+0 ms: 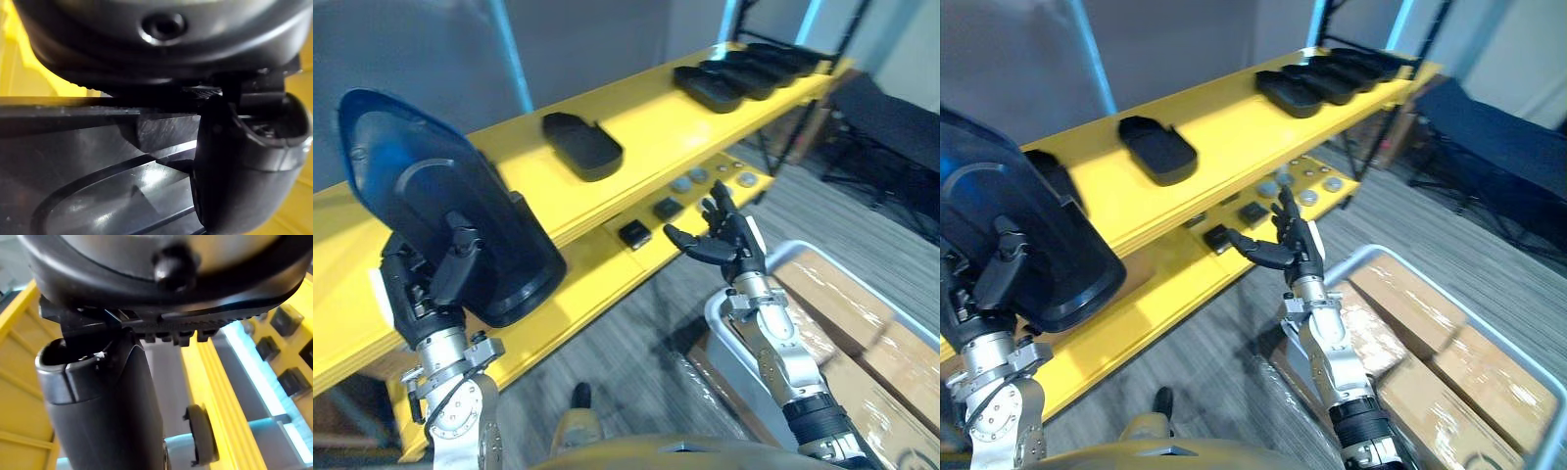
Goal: Walk over and take three plastic housings, then place them on the shelf
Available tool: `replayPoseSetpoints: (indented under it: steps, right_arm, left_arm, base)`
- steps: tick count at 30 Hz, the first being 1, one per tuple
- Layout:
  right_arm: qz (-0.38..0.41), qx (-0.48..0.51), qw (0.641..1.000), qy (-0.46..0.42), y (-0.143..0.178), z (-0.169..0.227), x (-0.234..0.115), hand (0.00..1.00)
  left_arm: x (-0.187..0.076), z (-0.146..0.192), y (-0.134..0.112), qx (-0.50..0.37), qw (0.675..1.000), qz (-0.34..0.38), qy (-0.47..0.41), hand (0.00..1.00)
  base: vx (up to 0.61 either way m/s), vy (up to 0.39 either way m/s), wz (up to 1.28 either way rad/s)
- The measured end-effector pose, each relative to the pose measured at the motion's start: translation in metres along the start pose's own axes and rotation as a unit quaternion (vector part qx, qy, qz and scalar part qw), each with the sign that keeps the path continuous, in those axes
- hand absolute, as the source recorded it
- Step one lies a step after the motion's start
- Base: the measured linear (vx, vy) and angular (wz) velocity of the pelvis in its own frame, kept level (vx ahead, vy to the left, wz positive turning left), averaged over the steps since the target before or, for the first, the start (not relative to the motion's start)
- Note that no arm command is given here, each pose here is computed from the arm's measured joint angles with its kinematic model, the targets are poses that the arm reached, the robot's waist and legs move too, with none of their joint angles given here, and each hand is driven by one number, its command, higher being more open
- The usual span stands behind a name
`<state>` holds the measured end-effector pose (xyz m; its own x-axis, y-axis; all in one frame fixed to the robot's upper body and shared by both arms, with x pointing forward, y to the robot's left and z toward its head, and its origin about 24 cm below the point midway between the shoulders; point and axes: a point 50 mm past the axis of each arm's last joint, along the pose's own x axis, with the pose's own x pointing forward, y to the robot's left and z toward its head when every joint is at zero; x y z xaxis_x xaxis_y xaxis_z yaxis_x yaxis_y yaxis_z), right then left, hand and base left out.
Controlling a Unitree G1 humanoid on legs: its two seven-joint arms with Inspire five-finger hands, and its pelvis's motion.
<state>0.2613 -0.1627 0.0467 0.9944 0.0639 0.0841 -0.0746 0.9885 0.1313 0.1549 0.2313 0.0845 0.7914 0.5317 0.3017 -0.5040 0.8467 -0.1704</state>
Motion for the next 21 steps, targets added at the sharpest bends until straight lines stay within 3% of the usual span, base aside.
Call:
replayPoseSetpoints:
  steps: [6,10,21]
  right_arm:
    - [-0.025,0.015,1.000,-0.005,-0.007,-0.002,-0.017,1.00]
    - [-0.028,0.022,0.999,-0.025,-0.014,0.003,-0.017,1.00]
    - [-0.025,0.049,0.998,-0.042,-0.014,0.005,-0.020,1.00]
  left_arm:
    - [0.014,-0.007,-0.020,-0.015,0.995,-0.102,0.001,0.00]
    - [0.009,-0.009,-0.036,-0.034,0.989,-0.142,0.009,0.00]
    - [0.007,-0.009,-0.041,-0.050,0.991,-0.127,0.006,0.00]
  base:
    - [-0.04,-0.063,0.80]
    - [-0.03,-0.041,-0.06]
    - [-0.06,0.019,-0.07]
